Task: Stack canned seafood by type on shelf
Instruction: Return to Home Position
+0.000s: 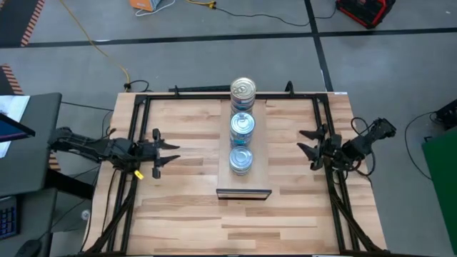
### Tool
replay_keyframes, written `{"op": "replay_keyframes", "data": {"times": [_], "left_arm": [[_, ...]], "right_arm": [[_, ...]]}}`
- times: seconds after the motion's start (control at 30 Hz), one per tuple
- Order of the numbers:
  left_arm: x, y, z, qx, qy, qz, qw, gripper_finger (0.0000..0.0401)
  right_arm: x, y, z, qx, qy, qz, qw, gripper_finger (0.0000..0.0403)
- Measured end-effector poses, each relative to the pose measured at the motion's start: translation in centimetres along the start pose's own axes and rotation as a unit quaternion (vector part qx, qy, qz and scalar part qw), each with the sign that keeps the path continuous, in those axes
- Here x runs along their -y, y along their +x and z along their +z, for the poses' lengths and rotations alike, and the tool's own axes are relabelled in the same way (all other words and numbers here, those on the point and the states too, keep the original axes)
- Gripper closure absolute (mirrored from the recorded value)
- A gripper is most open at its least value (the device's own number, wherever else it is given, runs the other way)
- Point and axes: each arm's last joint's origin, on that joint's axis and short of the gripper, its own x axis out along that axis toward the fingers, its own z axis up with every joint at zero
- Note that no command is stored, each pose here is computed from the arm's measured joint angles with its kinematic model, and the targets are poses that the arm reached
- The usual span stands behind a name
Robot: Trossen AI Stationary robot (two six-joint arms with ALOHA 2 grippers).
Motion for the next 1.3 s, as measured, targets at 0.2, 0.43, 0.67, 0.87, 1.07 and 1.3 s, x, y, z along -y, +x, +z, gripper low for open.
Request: {"op": "replay_keyframes", "data": {"times": [0.2,0.43,0.67,0.87,1.07,1.3], "left_arm": [[0.0,-0.4,-0.3,-0.011,-0.026,-0.028,0.999,0.0264],[0.5,-0.1,-1.8,0.013,-0.067,-0.054,0.996,0.0264],[0.4,0.0,-2.5,0.036,-0.043,-0.023,0.998,0.0264],[0.4,0.0,-2.8,0.021,-0.015,-0.008,1.000,0.0264],[0.3,0.0,-3.0,0.014,-0.004,0.002,1.000,0.0264],[0.0,0.0,-3.1,0.005,-0.007,0.052,0.999,0.0264]], "right_arm": [[0.0,0.1,-0.8,-0.024,0.015,-0.004,1.000,0.0128],[-0.1,0.3,-2.8,-0.055,0.047,0.000,0.997,0.0128],[0.2,0.9,-2.2,-0.024,-0.008,-0.014,1.000,0.0128],[0.4,1.4,-1.3,0.040,-0.069,0.089,0.993,0.0128],[1.9,2.2,-1.9,0.018,-0.049,0.039,0.998,0.0128],[3.7,2.7,-2.7,-0.020,-0.028,0.028,0.999,0.0128]]}}
